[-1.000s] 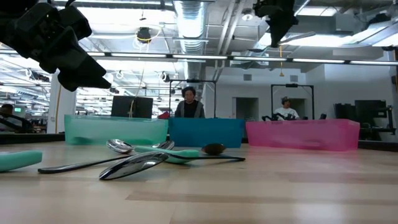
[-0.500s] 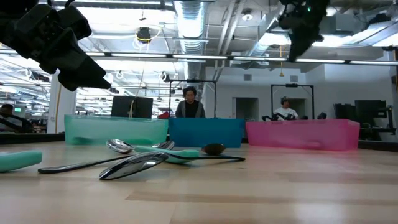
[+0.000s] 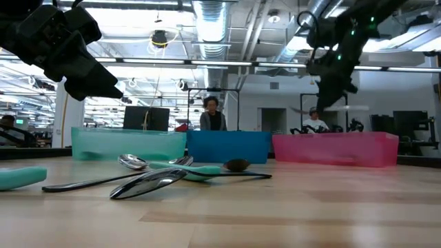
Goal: Sort silverware by color (type)
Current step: Put the white patterned spoon into the pink bin
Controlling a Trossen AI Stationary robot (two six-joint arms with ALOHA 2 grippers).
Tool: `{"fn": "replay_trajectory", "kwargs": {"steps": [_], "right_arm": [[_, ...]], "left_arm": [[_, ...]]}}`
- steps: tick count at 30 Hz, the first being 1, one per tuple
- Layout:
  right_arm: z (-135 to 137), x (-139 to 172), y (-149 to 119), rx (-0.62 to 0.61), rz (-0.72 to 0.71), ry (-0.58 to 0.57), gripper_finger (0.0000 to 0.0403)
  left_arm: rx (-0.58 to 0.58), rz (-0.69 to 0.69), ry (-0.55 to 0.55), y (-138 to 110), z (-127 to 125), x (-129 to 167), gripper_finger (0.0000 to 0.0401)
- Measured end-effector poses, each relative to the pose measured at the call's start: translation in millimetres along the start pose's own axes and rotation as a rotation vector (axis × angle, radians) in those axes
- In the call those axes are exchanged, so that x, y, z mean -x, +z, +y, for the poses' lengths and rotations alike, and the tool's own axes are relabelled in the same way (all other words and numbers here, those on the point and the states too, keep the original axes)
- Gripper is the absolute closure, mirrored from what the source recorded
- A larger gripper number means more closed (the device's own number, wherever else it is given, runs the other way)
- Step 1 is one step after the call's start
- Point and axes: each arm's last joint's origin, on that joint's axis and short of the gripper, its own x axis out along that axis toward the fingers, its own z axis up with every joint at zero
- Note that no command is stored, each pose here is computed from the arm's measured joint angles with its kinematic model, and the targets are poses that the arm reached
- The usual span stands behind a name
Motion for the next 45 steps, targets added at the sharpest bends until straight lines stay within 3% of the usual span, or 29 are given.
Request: {"fn": "replay_trajectory", "kwargs": {"steps": [15,29,45], "right_arm": [[-21.2,-71.9,-25.0,-0.039,0.113,-0.014,0.0355],[-31.0,-109.1,-28.0,-0.059,0.184,-0.018,0.0354],[-30.5,-111.8,-29.4,-0.081,0.198,-0.015,0.0257]], "left_arm": [[0.0,0.0,0.002,0.0,0.1,0.0,0.0173],[0.0,0.0,0.002,0.0,0.1,0.0,0.0173],[0.0,0.0,0.002,0.0,0.1,0.0,0.0173]]}}
